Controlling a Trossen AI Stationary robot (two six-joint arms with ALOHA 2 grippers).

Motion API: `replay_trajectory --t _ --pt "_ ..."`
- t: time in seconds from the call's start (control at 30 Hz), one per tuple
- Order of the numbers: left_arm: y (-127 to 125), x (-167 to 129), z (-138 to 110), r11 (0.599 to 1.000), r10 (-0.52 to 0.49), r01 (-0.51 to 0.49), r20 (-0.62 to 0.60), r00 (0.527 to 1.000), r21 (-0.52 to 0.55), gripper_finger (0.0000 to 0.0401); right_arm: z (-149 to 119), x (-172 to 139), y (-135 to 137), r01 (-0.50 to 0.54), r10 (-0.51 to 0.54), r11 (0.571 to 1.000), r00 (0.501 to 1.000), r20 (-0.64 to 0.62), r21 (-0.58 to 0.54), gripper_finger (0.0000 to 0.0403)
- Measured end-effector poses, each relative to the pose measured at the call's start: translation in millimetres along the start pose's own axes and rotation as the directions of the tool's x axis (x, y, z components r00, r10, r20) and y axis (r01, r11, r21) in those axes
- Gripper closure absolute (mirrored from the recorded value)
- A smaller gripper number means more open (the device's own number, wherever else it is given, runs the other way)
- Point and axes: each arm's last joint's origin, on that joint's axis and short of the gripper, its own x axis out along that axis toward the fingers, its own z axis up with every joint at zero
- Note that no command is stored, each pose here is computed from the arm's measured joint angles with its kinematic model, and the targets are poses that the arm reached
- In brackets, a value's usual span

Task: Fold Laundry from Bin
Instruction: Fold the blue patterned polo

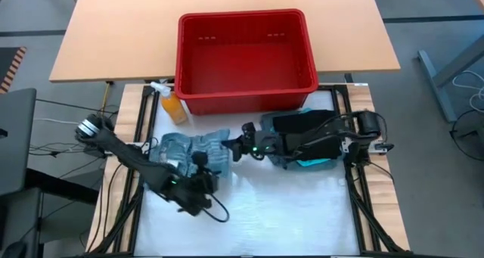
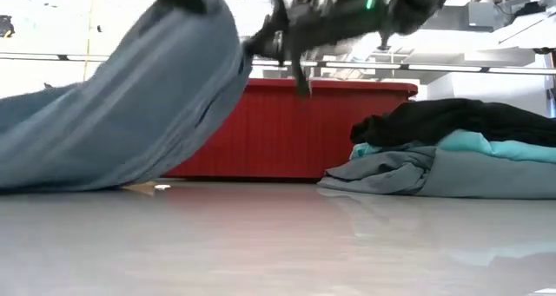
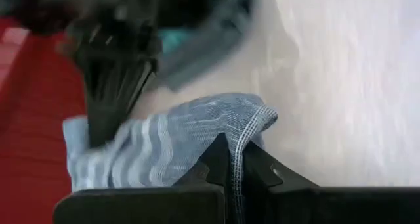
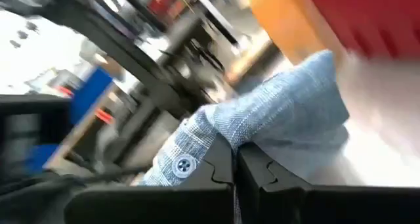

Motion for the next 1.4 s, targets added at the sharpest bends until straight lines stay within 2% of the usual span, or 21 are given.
replay_trajectory --t 0.2,0.3,0.37,0.47,0.6,0.77,0.9,1.03,1.2,1.33,1.4 --pt "45.0 -50.4 12.1 0.992 0.052 -0.031 0.176 0.983 -0.121 0.0401 48.1 -35.2 48.4 -0.118 0.126 0.991 0.983 0.136 -0.066 0.0382" --pt "54.6 -67.6 13.7 0.99 0.048 -0.014 0.236 0.971 -0.142 0.0401 56.8 -48.3 68.8 -0.12 0.135 0.987 0.979 0.15 -0.106 0.0382" --pt "56.0 -72.9 12.4 0.991 0.038 -0.005 0.246 0.969 -0.134 0.0401 56.2 -53.7 75.6 -0.066 0.083 0.991 0.986 0.143 -0.119 0.0382" --pt "55.1 -76.1 10.7 0.992 0.028 0.003 0.249 0.968 -0.123 0.0401 52.1 -56.5 79.8 -0.023 0.042 0.992 0.988 0.151 -0.126 0.0382" --pt "53.8 -81.5 12.8 0.994 0.065 -0.038 0.278 0.958 -0.101 0.0401 54.3 -56.4 86.7 -0.069 0.103 0.985 0.971 0.217 -0.16 0.0382" --pt "63.7 -90.6 12.4 0.984 0.176 -0.166 0.269 0.947 -0.06 0.0401 64.0 -56.5 91.5 -0.086 0.164 0.967 0.931 0.327 -0.239 0.0382" --pt "86.6 -103.0 12.1 0.965 0.261 -0.254 0.262 0.929 -0.064 0.0401 83.0 -53.5 82.8 -0.059 0.168 0.961 0.899 0.405 -0.27 0.0382" --pt "113.8 -109.5 9.5 0.958 0.287 -0.274 0.261 0.922 -0.087 0.0401 103.9 -51.3 77.6 -0.068 0.192 0.959 0.869 0.456 -0.274 0.0383" --pt "140.9 -108.3 6.7 0.942 0.336 -0.328 0.235 0.912 -0.072 0.0401 129.8 -40.6 94.1 -0.051 0.262 0.913 0.833 0.488 -0.404 0.0383" --pt "158.4 -117.0 11.2 0.928 0.371 -0.369 0.274 0.887 -0.061 0.0401 146.5 -28.9 106.7 -0.027 0.253 0.908 0.831 0.495 -0.419 0.0383" --pt "170.4 -128.4 14.9 0.923 0.384 -0.375 0.304 0.872 -0.089 0.0401 149.6 -23.7 110.6 -0.025 0.251 0.908 0.832 0.495 -0.418 0.0383"
